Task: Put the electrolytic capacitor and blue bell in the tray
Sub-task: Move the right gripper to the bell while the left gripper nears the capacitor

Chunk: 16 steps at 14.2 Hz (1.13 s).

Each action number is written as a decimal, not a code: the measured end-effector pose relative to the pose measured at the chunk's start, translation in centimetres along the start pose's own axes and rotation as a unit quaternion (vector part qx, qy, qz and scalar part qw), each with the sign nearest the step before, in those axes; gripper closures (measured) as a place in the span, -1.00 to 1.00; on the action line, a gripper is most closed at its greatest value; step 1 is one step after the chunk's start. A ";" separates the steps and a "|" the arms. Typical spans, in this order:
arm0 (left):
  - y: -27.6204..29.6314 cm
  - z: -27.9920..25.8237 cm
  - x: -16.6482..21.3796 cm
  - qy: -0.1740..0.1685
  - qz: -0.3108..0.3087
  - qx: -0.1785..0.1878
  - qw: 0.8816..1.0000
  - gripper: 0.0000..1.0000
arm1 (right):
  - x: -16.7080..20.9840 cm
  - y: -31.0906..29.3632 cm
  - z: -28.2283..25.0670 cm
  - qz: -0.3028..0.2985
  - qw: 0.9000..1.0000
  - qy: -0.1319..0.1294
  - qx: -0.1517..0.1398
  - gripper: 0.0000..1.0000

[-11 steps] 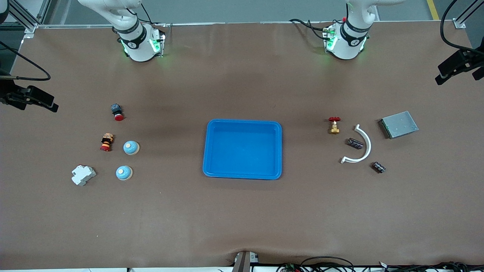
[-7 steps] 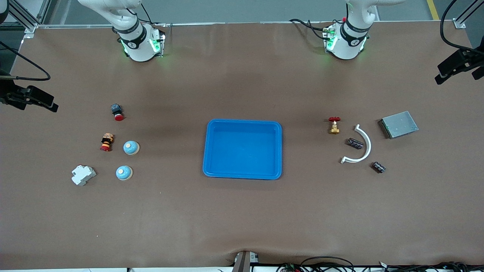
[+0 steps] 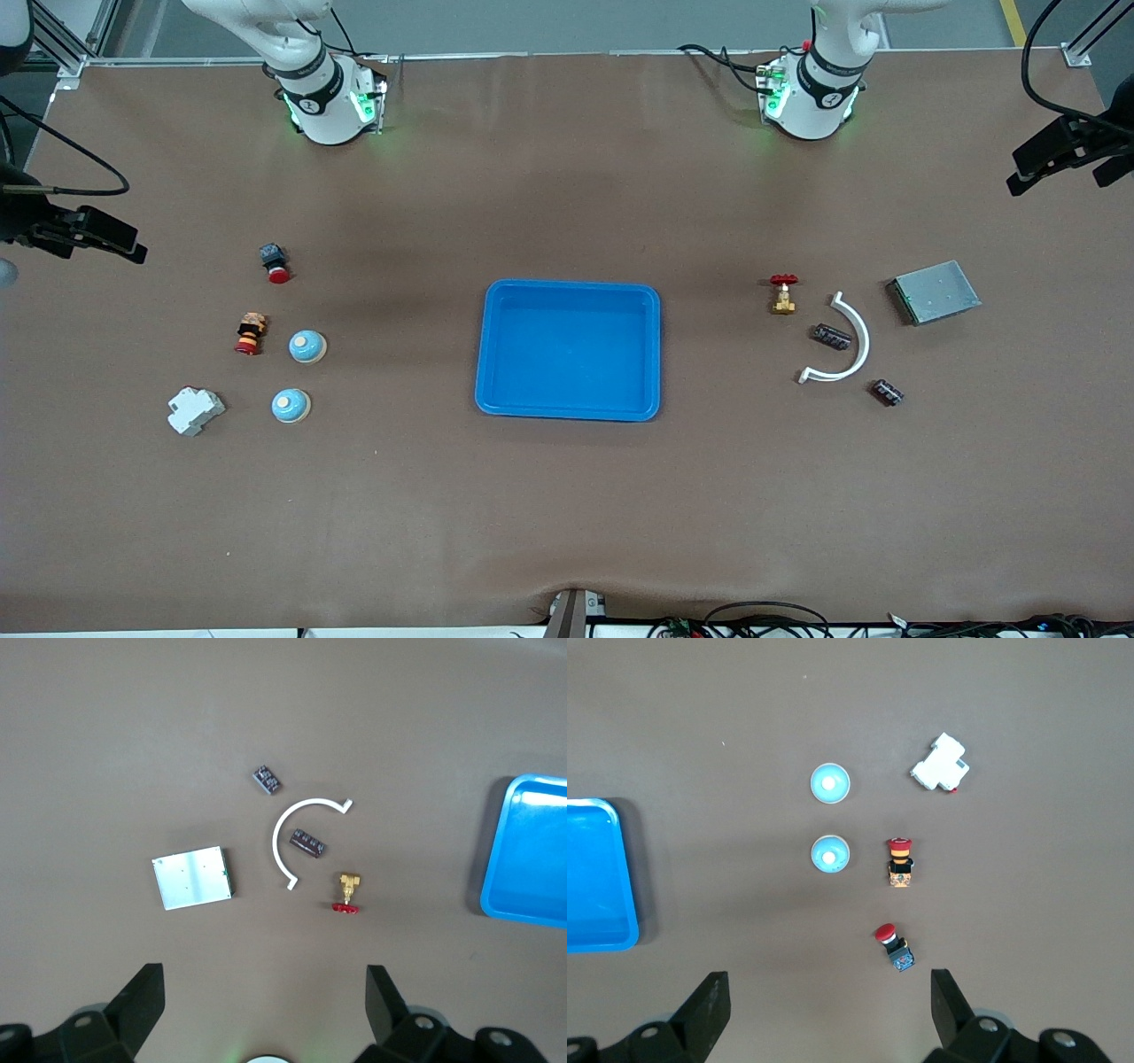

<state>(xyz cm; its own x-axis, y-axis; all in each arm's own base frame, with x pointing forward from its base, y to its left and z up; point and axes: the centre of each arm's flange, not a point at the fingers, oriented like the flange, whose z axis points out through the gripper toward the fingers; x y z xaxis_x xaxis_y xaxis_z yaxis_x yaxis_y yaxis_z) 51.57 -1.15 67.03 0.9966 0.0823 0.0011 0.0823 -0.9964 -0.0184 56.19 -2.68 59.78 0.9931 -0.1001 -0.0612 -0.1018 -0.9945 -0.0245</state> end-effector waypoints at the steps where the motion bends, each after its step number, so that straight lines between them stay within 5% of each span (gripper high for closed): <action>1: 0.1 1.0 0.2 -0.004 0.000 0.000 1.000 -1.00 | 0.1 0.0 1.0 0.000 1.000 -0.002 0.000 -1.00; 12: 0.7 17.8 1.4 -0.012 -0.049 0.001 0.999 -1.00 | -2.3 0.7 19.7 0.006 1.000 0.021 -0.001 -1.00; 16: 3.0 19.8 0.6 -0.021 -0.073 0.005 0.997 -1.00 | -2.8 0.6 23.3 0.005 1.000 0.023 -0.002 -1.00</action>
<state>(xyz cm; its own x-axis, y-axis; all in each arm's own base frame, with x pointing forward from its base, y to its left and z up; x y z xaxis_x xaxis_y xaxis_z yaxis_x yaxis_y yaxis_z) 52.37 -3.74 47.14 0.9731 0.2274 -0.0367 0.2263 -0.9735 -0.0315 51.99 -2.32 36.72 0.9937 -0.1109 -0.0147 -0.1112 -0.9936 -0.0206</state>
